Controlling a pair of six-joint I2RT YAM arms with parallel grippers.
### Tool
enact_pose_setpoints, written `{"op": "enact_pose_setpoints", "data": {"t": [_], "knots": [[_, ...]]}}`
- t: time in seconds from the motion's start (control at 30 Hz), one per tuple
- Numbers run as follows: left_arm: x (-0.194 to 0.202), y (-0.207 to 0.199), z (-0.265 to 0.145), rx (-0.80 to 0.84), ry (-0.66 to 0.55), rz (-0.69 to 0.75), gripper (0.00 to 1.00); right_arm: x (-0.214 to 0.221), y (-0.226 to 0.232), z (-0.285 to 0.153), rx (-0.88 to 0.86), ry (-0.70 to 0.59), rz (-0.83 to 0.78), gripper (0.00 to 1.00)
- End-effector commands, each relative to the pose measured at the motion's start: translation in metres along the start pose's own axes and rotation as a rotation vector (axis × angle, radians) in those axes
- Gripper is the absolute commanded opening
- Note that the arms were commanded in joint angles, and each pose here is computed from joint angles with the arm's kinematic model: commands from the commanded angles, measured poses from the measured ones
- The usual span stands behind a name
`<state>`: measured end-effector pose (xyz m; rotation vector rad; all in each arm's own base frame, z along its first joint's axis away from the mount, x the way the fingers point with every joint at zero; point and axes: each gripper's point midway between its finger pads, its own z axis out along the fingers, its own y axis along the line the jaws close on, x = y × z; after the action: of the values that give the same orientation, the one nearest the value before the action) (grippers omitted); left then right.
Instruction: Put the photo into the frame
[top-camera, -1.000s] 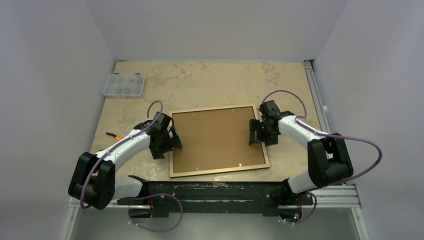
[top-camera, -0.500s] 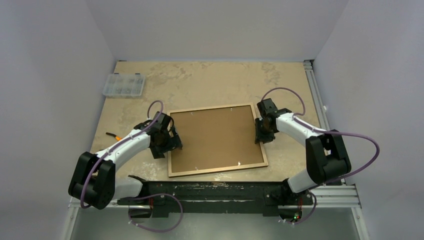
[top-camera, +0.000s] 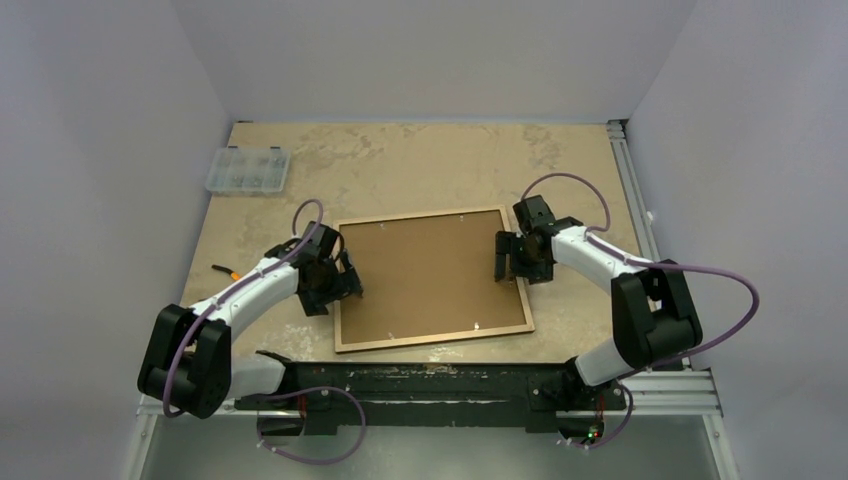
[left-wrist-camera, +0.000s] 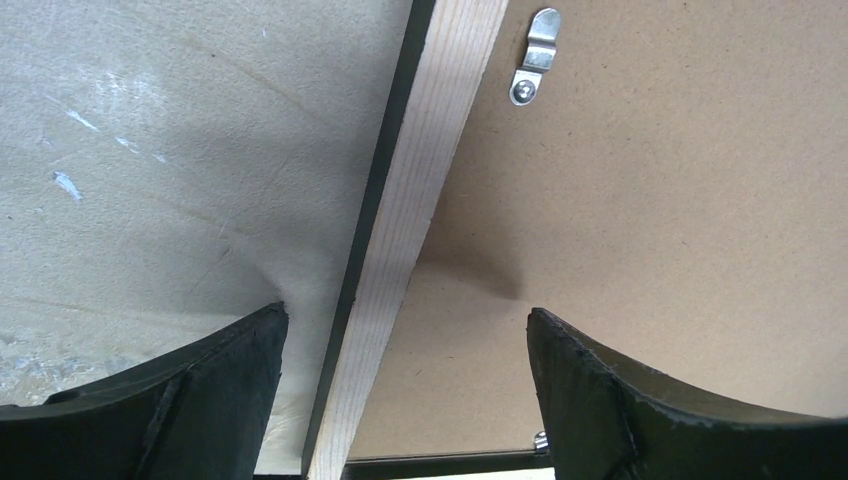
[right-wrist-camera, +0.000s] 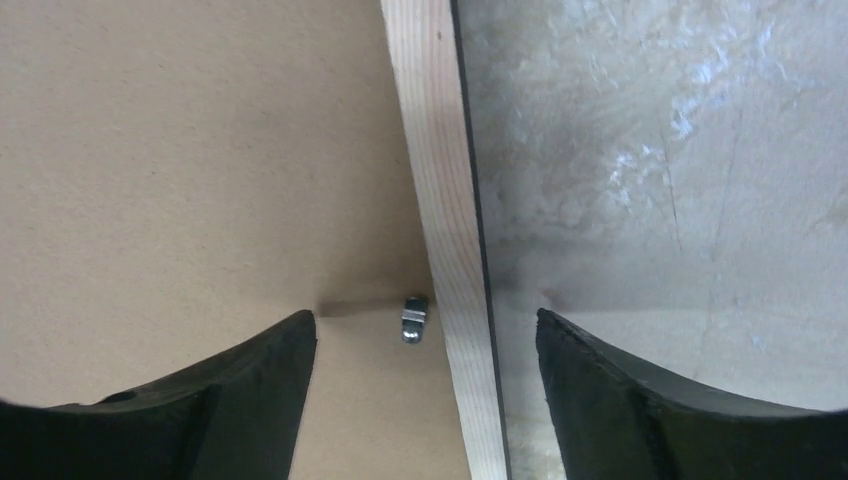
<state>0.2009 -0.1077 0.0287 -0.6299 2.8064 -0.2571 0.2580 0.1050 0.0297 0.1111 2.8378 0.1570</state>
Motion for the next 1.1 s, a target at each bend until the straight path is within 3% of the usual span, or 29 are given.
{"op": "enact_pose_setpoints", "data": {"t": [0.0,0.1,0.27,0.4,0.63,1.07], "knots": [[-0.014,-0.012,-0.006,0.042,-0.032,0.024,0.87,-0.026,0.016,-0.005,-0.046,-0.074,0.025,0.80],[-0.014,-0.011,-0.005,0.036,-0.027,0.023,0.87,-0.028,0.012,0.000,-0.014,-0.065,0.020,0.75],[-0.013,-0.010,-0.002,0.030,-0.021,0.025,0.87,-0.025,-0.004,0.004,0.067,-0.060,0.003,0.54],[-0.013,-0.010,-0.001,0.031,-0.020,0.024,0.87,-0.020,-0.009,0.006,0.087,-0.048,-0.007,0.30],[-0.014,-0.012,-0.002,0.034,-0.022,0.023,0.87,-0.014,-0.015,0.006,0.107,-0.038,-0.019,0.02],[-0.013,-0.047,0.002,0.135,0.016,0.070,0.83,-0.025,-0.023,-0.013,0.032,-0.082,0.093,0.00]]}}
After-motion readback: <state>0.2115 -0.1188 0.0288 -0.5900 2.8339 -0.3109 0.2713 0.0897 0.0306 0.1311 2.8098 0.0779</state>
